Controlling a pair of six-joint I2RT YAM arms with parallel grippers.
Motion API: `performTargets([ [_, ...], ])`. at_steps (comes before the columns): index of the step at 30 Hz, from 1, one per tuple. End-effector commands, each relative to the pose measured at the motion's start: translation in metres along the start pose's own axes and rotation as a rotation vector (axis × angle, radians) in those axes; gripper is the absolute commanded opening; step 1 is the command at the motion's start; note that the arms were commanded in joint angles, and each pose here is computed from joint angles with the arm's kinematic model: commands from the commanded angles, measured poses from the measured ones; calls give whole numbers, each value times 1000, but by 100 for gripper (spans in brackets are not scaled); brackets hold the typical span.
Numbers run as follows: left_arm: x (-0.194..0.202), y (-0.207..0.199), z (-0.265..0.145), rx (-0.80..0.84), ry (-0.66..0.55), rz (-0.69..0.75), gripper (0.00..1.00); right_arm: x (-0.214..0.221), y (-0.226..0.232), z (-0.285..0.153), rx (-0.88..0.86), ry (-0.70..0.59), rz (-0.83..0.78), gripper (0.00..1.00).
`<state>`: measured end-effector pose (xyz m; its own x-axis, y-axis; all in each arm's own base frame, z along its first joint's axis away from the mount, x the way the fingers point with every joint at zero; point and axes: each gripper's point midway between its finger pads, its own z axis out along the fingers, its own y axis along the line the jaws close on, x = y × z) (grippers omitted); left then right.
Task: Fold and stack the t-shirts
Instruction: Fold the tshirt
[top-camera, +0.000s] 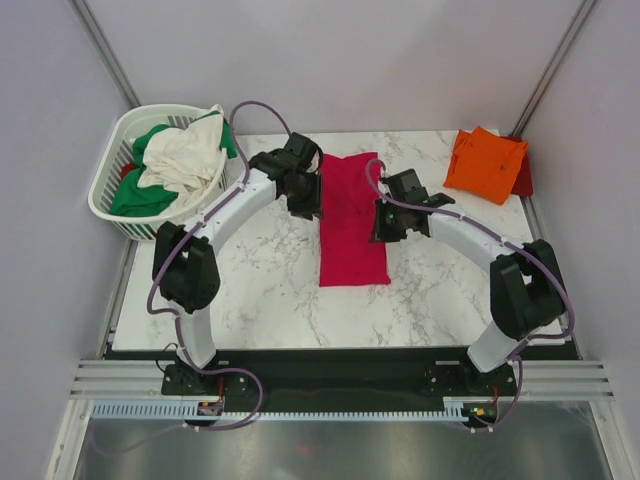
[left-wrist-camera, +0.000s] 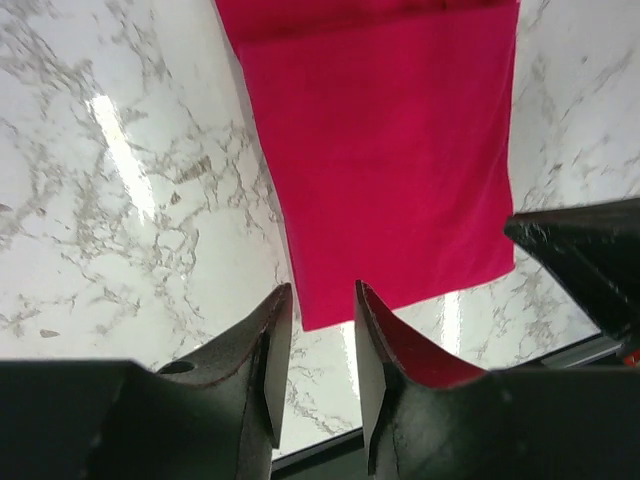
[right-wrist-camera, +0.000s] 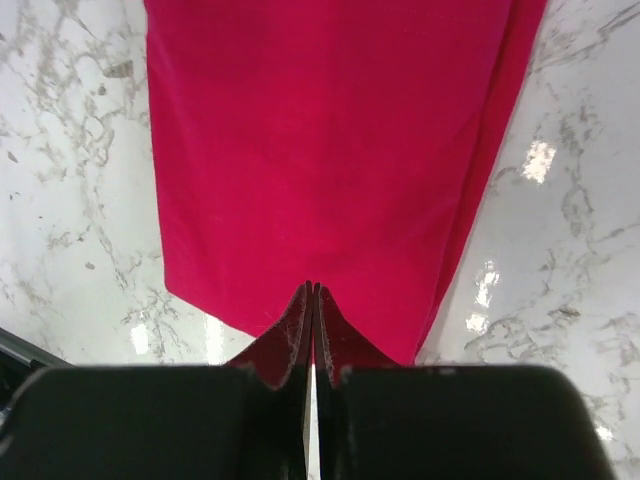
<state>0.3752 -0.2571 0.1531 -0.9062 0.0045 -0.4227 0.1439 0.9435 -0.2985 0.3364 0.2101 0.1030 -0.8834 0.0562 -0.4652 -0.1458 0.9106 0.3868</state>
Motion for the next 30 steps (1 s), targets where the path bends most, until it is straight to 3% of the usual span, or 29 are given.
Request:
performTargets([
  [1,13,-3,-7,0,-25,34,38,-8,14,16,-88,-5,-4,4],
  [10,62,-8,-2,-28,20,83,35,-44,25,53,-110,-8,-34,4],
  [11,72,-10,-3,-18,27,89,35,-40,22,52,-93,6,-34,8],
  [12,78,-11,-4,-17,35,97,35,-42,18,47,-68,-12,-43,16],
  [13,91,-7,-1,-28,61,104,35,-38,12,43,-42,-7,-62,32],
  [14,98,-10,-5,-19,65,120,35,-25,2,42,-14,14,-68,68],
  [15,104,-9,-5,-22,74,126,35,-26,1,29,-6,-13,-79,78],
  [17,116,-11,1,-8,80,109,42,1,-22,23,72,14,-89,91],
  [20,127,-11,6,37,64,104,67,30,-39,6,108,27,-86,93],
  [22,130,-15,8,92,33,91,73,40,-40,-2,96,22,-80,93],
  [30,139,-14,34,111,40,65,71,88,-53,5,75,105,-41,80],
])
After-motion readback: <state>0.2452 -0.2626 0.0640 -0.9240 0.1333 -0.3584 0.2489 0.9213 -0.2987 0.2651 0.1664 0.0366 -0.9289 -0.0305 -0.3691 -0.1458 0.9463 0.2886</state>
